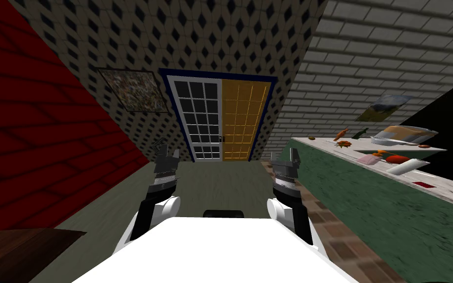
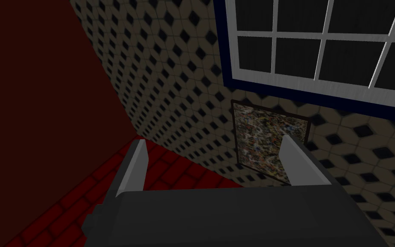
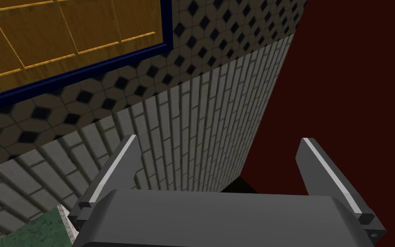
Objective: Pull the door open
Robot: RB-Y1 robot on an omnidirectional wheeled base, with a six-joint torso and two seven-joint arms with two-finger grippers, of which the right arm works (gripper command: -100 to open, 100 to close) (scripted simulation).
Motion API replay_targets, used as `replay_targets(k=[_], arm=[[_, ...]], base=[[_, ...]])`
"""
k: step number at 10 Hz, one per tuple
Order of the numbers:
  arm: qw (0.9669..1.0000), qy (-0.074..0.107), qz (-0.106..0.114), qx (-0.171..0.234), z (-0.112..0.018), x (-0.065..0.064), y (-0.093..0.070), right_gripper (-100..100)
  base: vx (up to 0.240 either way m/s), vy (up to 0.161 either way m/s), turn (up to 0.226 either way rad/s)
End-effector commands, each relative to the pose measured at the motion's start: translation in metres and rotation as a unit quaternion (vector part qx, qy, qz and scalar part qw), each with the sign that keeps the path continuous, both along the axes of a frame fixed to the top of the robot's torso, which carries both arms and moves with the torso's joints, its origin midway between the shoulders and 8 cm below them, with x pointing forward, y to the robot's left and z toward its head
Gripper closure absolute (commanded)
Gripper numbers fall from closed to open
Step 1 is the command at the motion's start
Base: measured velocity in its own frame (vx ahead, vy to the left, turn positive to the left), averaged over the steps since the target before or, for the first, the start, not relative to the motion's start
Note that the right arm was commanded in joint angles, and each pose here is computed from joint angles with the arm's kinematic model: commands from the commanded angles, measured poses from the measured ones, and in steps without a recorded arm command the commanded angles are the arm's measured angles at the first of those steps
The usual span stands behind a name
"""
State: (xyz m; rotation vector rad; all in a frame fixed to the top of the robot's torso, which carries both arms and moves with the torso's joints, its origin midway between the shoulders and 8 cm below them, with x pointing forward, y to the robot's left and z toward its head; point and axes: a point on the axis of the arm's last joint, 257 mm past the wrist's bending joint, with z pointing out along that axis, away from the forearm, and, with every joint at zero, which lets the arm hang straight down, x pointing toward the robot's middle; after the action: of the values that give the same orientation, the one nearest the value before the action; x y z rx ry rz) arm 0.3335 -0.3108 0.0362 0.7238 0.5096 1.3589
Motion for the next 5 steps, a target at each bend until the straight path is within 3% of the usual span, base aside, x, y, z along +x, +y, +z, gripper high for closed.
replay_targets(k=[1,5], arm=[[0.9997,0.004,0.018,0.014,-0.009,0.006,0.002,-100],[0.9964,0.015,0.063,0.054,-0.034,0.023,0.007,-100]], base=[[0.105,0.018,0.024],[0.179,0.044,0.018]])
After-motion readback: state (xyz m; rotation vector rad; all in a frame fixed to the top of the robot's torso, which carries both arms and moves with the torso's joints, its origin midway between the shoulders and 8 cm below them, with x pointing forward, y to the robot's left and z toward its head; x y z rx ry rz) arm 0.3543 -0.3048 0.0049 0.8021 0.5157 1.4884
